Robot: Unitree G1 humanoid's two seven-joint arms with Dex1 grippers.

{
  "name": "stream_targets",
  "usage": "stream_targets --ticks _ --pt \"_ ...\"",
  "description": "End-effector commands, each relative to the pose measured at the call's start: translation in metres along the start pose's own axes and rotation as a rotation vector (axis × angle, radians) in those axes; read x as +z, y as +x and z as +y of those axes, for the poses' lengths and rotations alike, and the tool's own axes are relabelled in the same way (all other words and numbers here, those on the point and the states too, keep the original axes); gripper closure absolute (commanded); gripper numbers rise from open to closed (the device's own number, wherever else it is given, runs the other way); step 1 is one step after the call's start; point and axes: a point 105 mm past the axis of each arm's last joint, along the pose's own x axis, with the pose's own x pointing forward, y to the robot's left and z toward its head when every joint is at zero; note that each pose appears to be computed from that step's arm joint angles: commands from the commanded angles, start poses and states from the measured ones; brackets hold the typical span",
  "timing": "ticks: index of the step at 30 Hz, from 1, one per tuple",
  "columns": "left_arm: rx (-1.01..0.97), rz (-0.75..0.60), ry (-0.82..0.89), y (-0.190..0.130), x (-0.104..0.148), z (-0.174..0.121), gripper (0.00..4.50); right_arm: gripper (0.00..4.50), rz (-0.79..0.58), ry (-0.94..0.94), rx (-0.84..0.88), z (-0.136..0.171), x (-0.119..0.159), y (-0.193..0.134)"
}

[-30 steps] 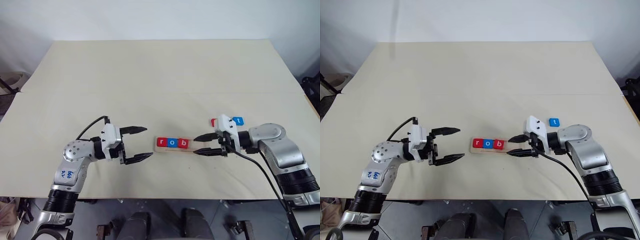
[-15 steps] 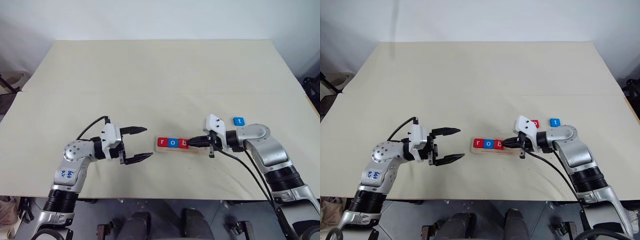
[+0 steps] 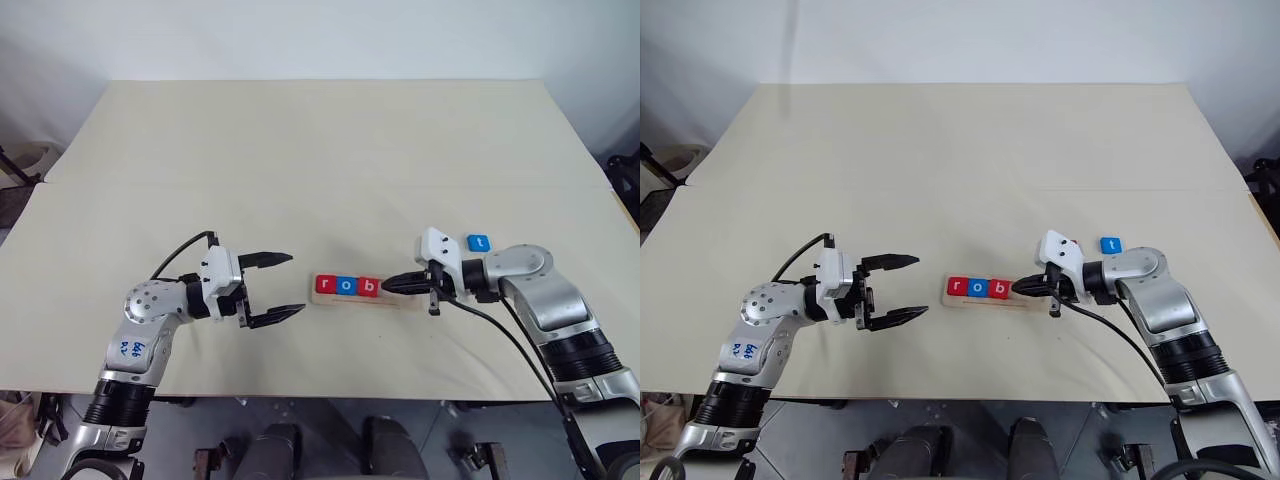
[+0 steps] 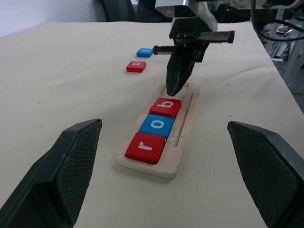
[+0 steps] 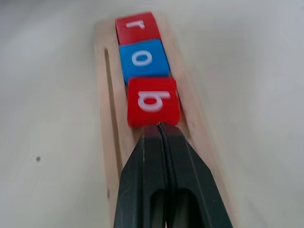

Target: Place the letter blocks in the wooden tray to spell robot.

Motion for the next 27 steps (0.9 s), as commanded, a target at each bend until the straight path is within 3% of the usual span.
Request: stream_targets --ticks 1,18,23,27 --pt "0.002 -0.024 0.039 0.000 0.011 0.001 0.00 4.47 -0.012 -0.013 -0.004 -0.001 0.004 0.001" --pt "-0.002 -0.029 0.038 0.002 0.012 0.001 0.00 4.47 -0.047 -0.024 -0.031 -0.005 0.011 0.012" --pt "-0.007 -0.030 0.031 0.003 0.011 -0.001 0.00 4.47 -0.075 -0.038 -0.043 0.000 0.016 -0.012" --pt "-0.011 -0.029 0.026 0.003 0.009 -0.002 0.00 4.47 -0.149 -0.008 -0.161 -0.003 0.016 -0.046"
